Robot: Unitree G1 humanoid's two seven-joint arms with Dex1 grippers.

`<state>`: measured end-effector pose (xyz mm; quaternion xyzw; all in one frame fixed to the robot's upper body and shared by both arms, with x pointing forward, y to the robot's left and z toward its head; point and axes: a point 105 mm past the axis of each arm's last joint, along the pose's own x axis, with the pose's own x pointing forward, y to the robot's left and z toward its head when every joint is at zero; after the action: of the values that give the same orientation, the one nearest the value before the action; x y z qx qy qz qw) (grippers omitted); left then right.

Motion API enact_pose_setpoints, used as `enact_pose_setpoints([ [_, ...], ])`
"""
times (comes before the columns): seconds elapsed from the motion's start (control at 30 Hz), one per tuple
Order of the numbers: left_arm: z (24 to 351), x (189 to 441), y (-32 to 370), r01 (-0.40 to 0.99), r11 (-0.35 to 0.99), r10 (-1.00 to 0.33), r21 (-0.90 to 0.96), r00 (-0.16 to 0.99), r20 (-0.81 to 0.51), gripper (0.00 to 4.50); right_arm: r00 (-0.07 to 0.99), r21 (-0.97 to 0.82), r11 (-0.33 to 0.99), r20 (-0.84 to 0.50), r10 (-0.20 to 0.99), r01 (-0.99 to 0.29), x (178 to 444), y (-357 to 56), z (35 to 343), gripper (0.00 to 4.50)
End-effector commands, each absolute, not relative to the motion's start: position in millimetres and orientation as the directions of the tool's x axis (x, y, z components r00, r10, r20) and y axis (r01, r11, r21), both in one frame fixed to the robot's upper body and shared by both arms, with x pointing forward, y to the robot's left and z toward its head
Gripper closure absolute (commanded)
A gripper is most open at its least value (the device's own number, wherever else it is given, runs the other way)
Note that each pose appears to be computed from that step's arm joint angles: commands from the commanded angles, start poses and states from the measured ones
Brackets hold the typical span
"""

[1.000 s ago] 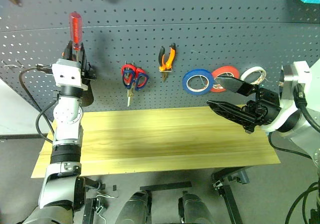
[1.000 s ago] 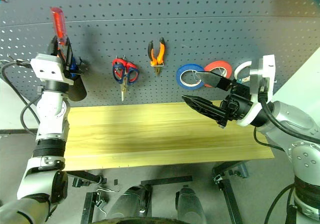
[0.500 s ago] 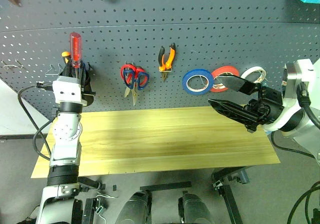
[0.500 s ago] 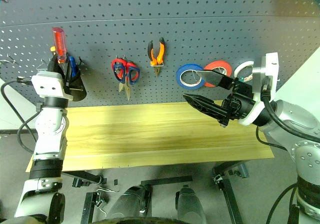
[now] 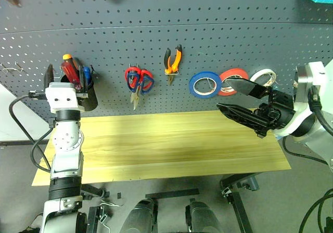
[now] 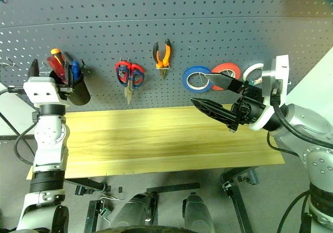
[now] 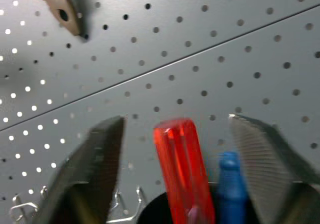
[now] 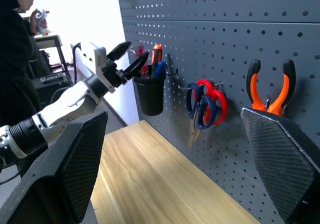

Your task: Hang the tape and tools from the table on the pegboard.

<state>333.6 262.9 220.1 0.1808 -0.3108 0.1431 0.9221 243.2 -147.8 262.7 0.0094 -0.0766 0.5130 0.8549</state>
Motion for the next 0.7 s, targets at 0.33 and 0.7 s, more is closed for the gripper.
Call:
enact_pose_setpoints([
  [0.33, 290, 322, 204, -0.266, 0.903, -0.102, 0.339, 0.632, 0.768, 0.07, 0.438, -0.127, 0.461, 0.169, 0.883, -0.878, 247, -145, 272, 0.0],
  [0.7, 303, 310, 142, 0.064, 0.906, -0.367, 0.419, 0.613, 0.7, 0.07, 0.447, -0.158, 0.474, 0.179, 0.877, -0.866, 252, -139, 266, 0.0],
])
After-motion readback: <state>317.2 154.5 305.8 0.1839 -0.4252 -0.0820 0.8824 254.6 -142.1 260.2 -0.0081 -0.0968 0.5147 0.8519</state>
